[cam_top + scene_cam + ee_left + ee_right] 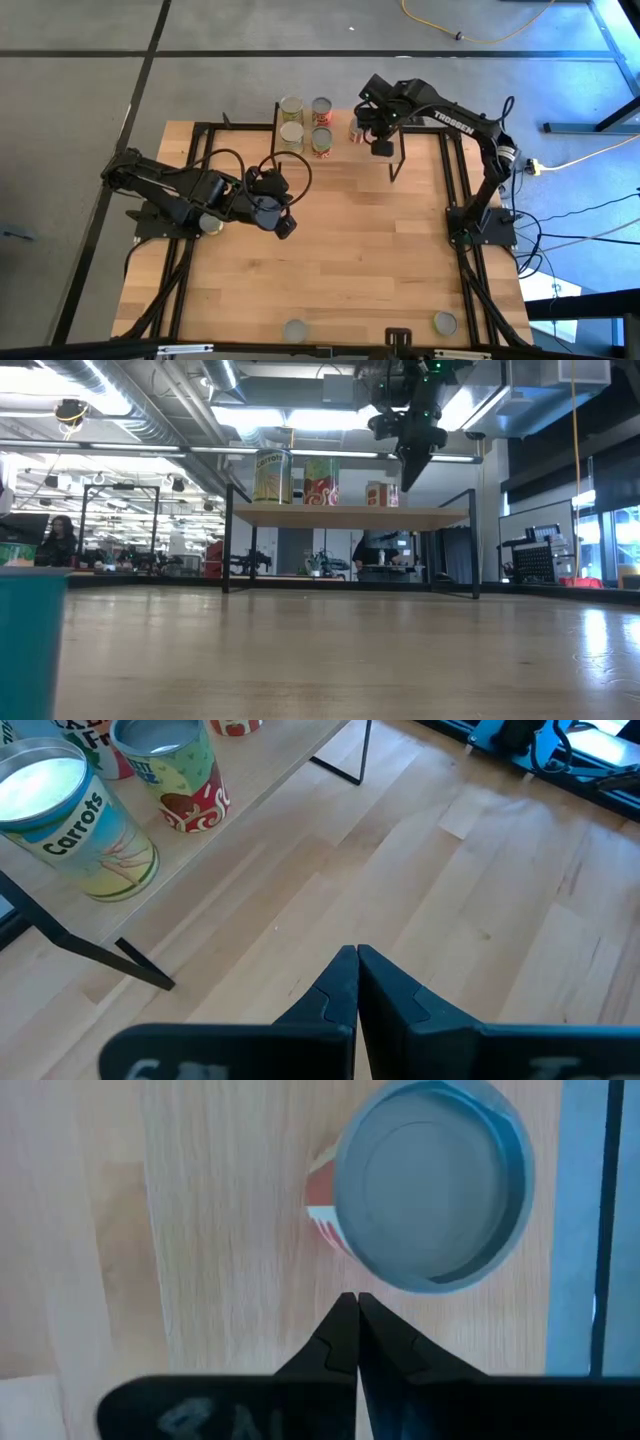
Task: Pick and place cans onto a shelf
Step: Put the canned tomatoes on the shelf
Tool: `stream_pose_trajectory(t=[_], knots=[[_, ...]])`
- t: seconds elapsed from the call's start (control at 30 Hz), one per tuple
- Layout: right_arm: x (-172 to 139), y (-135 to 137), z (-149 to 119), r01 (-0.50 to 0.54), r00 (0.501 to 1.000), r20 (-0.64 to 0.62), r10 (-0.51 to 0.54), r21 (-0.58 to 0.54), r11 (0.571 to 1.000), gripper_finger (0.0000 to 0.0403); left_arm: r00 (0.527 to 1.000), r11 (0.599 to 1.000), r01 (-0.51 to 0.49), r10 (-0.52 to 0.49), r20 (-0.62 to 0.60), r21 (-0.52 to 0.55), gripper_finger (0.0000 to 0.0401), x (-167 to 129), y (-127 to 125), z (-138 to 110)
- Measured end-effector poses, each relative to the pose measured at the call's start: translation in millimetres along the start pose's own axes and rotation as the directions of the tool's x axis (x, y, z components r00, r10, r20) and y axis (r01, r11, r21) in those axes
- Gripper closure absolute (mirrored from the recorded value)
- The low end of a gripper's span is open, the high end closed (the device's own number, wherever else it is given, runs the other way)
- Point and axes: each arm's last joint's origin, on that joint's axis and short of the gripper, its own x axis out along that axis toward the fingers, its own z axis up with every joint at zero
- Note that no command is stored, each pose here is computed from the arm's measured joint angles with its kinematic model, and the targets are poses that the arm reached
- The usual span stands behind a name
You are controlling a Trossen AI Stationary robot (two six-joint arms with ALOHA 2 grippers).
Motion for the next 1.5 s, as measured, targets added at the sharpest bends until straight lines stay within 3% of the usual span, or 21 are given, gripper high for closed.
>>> stream_pose_trajectory(t=[0.3, 0.67, 0.77, 0.87, 0.93, 1.2, 1.5], knots=[[1.6, -6.7, 3.1, -0.034, 0.996, 0.088, 0.034, 0.0, 0.999, 0.0399, 1.0, 1.0, 0.0, 0.0, 0.0, -0.004, 0.0401, 0.0, 0.0, 0.0], [0.8, -11.8, 9.7, 0.016, 0.987, 0.162, -0.012, -0.021, 1.0, 0.0399, 1.0, 1.0, 0.0, 0.0, 0.0, -0.004, 0.0401, 0.0, 0.0, 0.0], [1.4, -6.5, 3.2, -0.055, 0.993, 0.105, 0.057, -0.025, 0.998, 0.0399, 1.0, 1.0, 0.0, 0.0, 0.0, -0.004, 0.0401, 0.0, 0.0, 0.0], [2.9, -1.1, 1.8, -0.186, 0.973, 0.131, 0.191, -0.052, 0.981, 0.0399, 1.0, 1.0, 0.0, 0.0, 0.0, -0.004, 0.0401, 0.0, 0.0, 0.0], [7.8, -1.3, 4.4, -0.216, 0.964, 0.146, 0.222, -0.058, 0.975, 0.0399, 1.0, 1.0, 0.0, 0.0, 0.0, -0.003, 0.0401, 0.0, 0.0, 0.0], [33.2, -7.6, 16.4, -0.181, 0.971, 0.148, 0.188, -0.064, 0.981, 0.0399, 1.0, 1.0, 0.001, -0.001, 0.0, -0.004, 0.0401, 0.0, 0.0, 0.0], [35.7, -12.7, 21.4, -0.099, 0.98, 0.169, 0.109, -0.066, 0.993, 0.0399, 1.0, 1.0, 0.001, -0.001, -0.001, -0.007, 0.0401, 0.0, -0.1, 0.0]])
